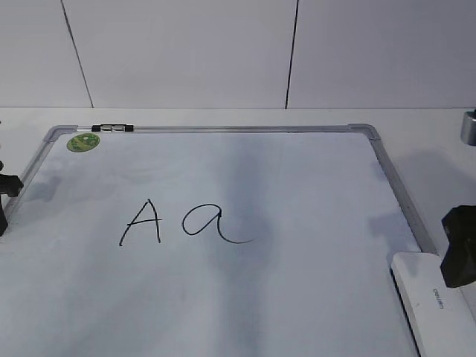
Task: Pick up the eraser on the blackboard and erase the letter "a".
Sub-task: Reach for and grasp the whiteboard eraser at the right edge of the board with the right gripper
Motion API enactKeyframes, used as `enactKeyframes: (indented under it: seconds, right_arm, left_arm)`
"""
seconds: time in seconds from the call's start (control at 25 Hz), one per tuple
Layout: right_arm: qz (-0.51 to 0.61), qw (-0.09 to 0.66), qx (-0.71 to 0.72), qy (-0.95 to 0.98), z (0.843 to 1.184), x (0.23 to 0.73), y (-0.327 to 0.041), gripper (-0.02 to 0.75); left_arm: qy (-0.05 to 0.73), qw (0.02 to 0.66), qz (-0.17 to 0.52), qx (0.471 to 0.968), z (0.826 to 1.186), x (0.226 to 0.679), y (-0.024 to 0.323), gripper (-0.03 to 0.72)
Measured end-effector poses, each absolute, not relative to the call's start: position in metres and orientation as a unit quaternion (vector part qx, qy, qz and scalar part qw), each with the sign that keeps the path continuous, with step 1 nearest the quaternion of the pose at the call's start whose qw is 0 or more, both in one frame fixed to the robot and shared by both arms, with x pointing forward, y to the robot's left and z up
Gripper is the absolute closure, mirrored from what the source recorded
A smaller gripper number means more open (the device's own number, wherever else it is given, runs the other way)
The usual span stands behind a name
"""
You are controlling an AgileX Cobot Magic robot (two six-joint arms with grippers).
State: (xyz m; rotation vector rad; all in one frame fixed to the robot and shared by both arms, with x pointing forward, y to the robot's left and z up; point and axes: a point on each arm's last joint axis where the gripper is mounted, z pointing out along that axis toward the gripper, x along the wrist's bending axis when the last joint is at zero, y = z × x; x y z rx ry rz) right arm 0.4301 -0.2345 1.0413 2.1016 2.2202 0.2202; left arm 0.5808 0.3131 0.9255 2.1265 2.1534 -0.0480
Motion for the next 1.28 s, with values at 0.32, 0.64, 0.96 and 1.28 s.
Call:
enactKeyframes:
  seconds: [0.32,0.64,0.96,1.28]
  right_arm:
    - [0.034,0.018,0.687,0.725,1.006,0.429,-0.235,0.150]
    - [0.079,0.034,0.671,0.737,1.002,0.440,-0.229,0.150]
    - [0.101,0.048,0.665,0.738,1.003,0.444,-0.228,0.150]
    - [0.100,0.052,0.662,0.741,1.003,0.444,-0.229,0.081]
  left_arm:
    - [0.710,0.057,-0.016,0.701,0.925,0.581,0.313,0.548]
    - [0.710,0.057,-0.016,0.701,0.925,0.581,0.313,0.549]
    - [0.710,0.057,-0.016,0.701,0.925,0.581,0.313,0.549]
    - [0.710,0.057,-0.016,0.701,0.925,0.581,0.313,0.549]
